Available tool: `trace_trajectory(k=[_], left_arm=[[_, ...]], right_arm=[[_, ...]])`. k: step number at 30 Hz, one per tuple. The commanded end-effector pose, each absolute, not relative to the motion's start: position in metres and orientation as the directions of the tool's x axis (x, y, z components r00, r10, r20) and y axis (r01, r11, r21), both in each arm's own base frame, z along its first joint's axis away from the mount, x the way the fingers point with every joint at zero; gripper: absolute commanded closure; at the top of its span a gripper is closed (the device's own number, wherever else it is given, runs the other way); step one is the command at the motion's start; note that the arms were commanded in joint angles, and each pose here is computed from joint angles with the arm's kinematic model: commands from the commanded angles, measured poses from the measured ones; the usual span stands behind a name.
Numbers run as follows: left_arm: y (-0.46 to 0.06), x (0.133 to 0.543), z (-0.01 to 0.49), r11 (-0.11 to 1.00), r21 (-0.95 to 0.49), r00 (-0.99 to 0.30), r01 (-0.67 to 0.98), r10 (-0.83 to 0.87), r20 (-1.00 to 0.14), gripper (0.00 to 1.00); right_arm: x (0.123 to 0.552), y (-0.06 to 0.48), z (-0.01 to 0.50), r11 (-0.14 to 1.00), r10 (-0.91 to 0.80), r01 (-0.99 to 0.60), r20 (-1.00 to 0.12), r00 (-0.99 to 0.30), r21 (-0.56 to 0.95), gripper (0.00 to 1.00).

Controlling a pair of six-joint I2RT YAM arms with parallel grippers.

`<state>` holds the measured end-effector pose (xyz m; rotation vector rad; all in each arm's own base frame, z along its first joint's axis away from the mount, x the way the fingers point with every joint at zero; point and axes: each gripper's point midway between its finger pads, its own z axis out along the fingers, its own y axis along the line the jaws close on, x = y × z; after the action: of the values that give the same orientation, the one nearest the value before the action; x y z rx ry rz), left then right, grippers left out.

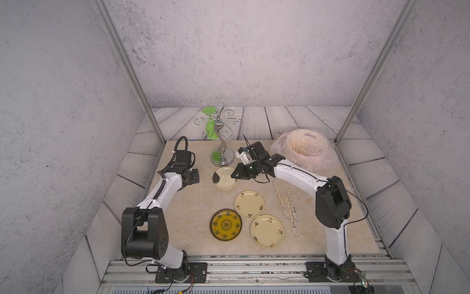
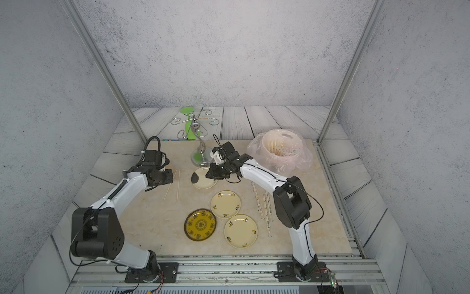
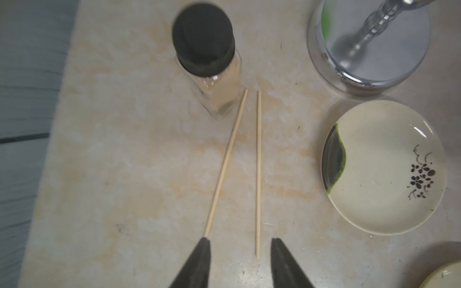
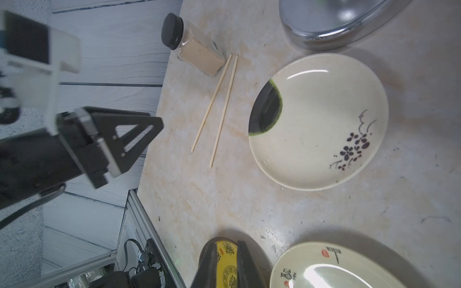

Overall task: Remove the packaging of disposable chopsticks
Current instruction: Place the disposable chopsticks on the plate.

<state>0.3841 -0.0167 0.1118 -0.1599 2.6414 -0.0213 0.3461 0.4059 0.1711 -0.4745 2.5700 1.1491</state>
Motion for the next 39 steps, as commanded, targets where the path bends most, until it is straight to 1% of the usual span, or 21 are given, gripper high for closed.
trace_trajectory(k=[1, 2, 5, 8, 11, 14, 18, 22, 31, 34, 37, 38, 39], left_arm=[[-0.036, 0.383, 0.103, 0.987, -0.146, -0.914, -0.066, -0.119, -0.387, 0.65], [-0.035, 0.385, 0.097, 0.988, -0.133, -0.922, -0.08, -0.124, -0.366, 0.68], [-0.031, 0.385, 0.084, 0.989, -0.104, -0.946, -0.105, -0.132, -0.295, 0.7], [-0.024, 0.39, 0.074, 0.991, -0.057, -0.952, -0.121, -0.133, -0.277, 0.71], [-0.026, 0.395, 0.067, 0.992, -0.058, -0.964, -0.111, -0.121, -0.237, 0.72], [-0.027, 0.402, 0.06, 0.992, -0.057, -0.969, -0.109, -0.119, -0.217, 0.75], [-0.029, 0.406, 0.051, 0.994, -0.048, -0.977, -0.101, -0.109, -0.183, 0.75], [-0.027, 0.405, 0.038, 0.995, -0.021, -0.984, -0.1, -0.102, -0.148, 0.75], [-0.036, 0.399, 0.018, 0.996, -0.041, -0.989, -0.081, -0.086, -0.119, 0.76], [-0.037, 0.398, 0.013, 0.997, -0.027, -0.993, -0.069, -0.072, -0.097, 0.76], [-0.036, 0.396, 0.009, 0.998, -0.006, -0.995, -0.059, -0.059, -0.077, 0.78], [-0.035, 0.395, 0.008, 0.998, 0.001, -0.996, -0.055, -0.055, -0.071, 0.82], [-0.035, 0.395, 0.007, 0.999, 0.004, -0.997, -0.052, -0.052, -0.064, 0.83]], right_arm=[[0.332, 0.395, 0.2, 0.606, -0.174, -0.46, -0.456, -0.873, 0.649, 0.82], [0.329, 0.392, 0.202, 0.605, -0.174, -0.463, -0.46, -0.871, 0.648, 0.82], [0.32, 0.385, 0.21, 0.599, -0.184, -0.48, -0.473, -0.861, 0.641, 0.82], [0.315, 0.379, 0.216, 0.595, -0.185, -0.494, -0.491, -0.851, 0.633, 0.82], [0.311, 0.375, 0.218, 0.59, -0.183, -0.502, -0.501, -0.846, 0.633, 0.82], [0.308, 0.373, 0.217, 0.591, -0.188, -0.505, -0.5, -0.845, 0.63, 0.82], [0.304, 0.371, 0.211, 0.592, -0.2, -0.505, -0.492, -0.847, 0.629, 0.82], [0.301, 0.369, 0.205, 0.594, -0.202, -0.5, -0.485, -0.851, 0.63, 0.82], [0.299, 0.368, 0.191, 0.603, -0.217, -0.493, -0.466, -0.858, 0.627, 0.82], [0.299, 0.368, 0.188, 0.606, -0.222, -0.492, -0.46, -0.86, 0.626, 0.82], [0.299, 0.368, 0.183, 0.607, -0.226, -0.487, -0.451, -0.863, 0.628, 0.82], [0.299, 0.368, 0.182, 0.608, -0.228, -0.485, -0.447, -0.865, 0.629, 0.82], [0.298, 0.368, 0.181, 0.607, -0.23, -0.484, -0.444, -0.866, 0.63, 0.82]])
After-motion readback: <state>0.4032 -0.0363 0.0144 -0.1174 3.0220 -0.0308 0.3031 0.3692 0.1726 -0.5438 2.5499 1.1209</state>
